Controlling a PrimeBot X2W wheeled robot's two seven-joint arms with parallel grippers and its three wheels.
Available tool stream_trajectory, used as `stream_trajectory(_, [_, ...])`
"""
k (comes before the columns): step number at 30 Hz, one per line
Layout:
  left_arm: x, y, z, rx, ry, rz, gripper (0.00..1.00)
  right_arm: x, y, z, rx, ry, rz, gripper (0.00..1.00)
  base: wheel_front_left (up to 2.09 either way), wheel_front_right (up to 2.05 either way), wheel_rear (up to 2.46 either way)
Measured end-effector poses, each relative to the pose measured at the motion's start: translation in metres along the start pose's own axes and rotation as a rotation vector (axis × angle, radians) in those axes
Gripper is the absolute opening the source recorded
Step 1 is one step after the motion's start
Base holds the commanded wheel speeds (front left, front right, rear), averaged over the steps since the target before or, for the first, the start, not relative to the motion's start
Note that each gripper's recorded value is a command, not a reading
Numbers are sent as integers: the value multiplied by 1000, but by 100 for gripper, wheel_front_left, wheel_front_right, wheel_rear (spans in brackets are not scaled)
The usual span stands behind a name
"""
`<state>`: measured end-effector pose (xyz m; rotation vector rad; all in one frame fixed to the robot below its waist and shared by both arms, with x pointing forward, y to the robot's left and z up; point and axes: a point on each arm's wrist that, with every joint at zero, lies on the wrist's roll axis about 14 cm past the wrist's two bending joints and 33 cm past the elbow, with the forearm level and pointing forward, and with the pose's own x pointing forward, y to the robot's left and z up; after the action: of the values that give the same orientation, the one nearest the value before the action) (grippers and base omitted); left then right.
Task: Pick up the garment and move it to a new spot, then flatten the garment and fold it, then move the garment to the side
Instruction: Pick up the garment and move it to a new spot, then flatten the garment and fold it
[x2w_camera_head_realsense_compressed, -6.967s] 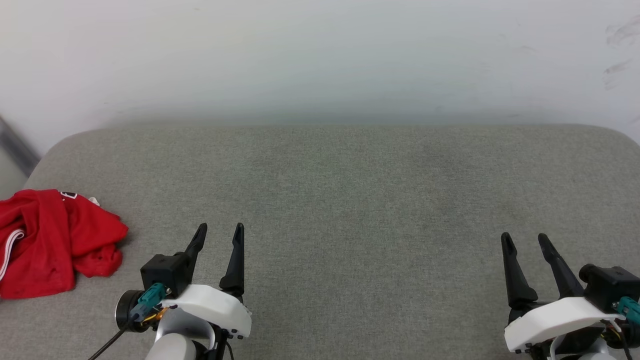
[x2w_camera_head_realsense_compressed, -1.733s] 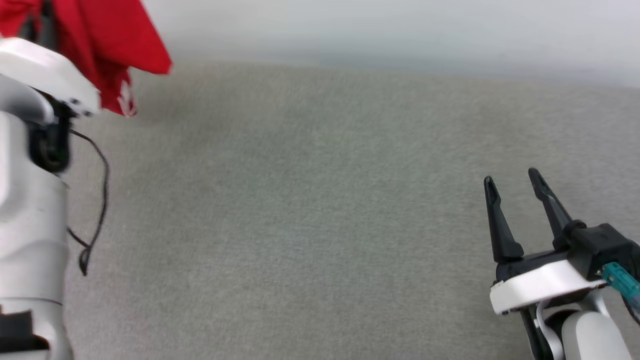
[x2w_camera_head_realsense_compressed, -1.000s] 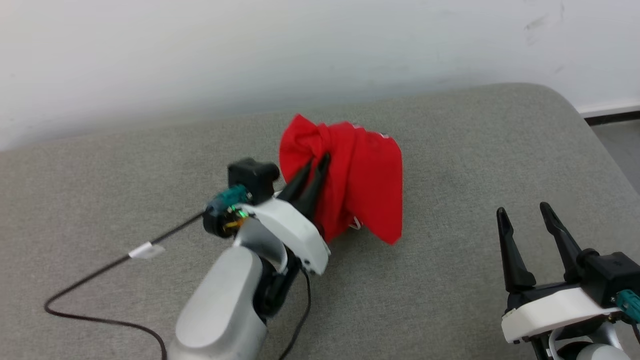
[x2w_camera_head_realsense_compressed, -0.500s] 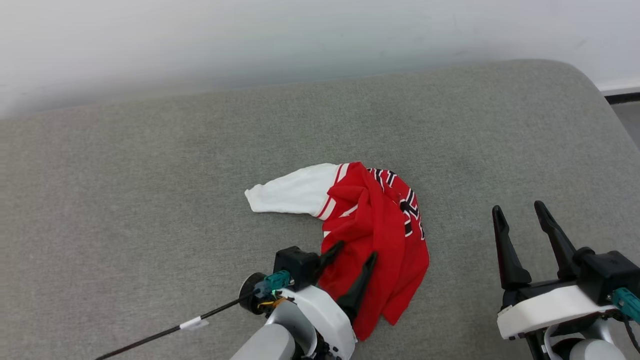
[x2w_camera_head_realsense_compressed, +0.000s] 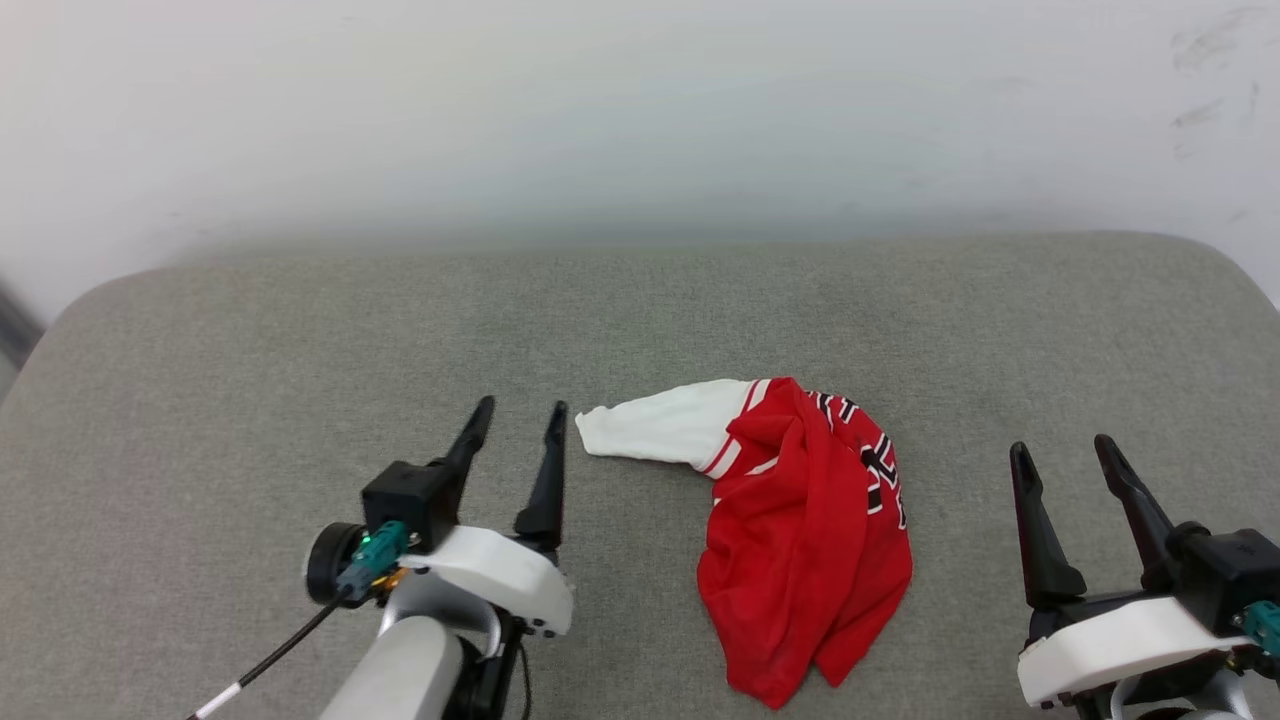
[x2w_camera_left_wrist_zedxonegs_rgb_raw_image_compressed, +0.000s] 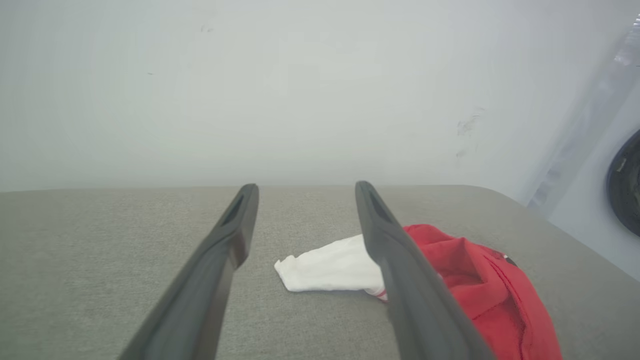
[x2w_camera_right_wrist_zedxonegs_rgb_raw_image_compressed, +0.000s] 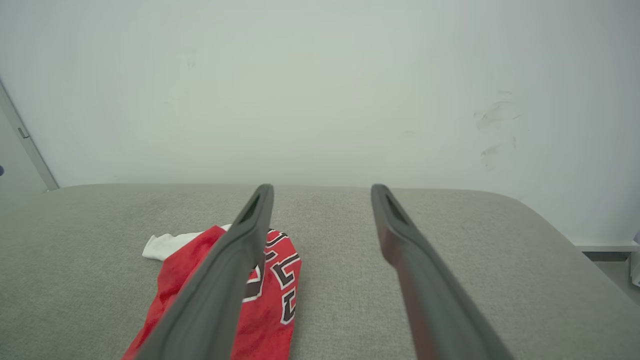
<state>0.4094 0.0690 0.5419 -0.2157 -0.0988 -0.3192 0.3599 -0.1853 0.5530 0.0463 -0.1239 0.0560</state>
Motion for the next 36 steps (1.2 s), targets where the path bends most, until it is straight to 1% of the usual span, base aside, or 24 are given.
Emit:
stream_trajectory(4, [-16,39,11,41,-26,117,100,-2,3,2,-5,0,10,100,0,0,0])
stream_trajectory(7, [-32,57,12,65,-25,167,100,-7,3,2,-6,6,8,100,0,0,0])
stream_trajectory(9, [-41,62,12,77,-20,181,100,-12,2,1,-9,10,4,100,0,0,0])
stream_trajectory(15, [-56,62,7,81,0,193,100,-21,-2,-3,-10,27,-8,100,0,0,0])
stream_trajectory(31, [-55,56,3,62,21,196,100,-23,-4,-4,-10,41,-18,100,0,0,0])
stream_trajectory(36, [-55,58,1,57,26,200,100,-20,-10,-21,15,138,-33,100,0,0,0])
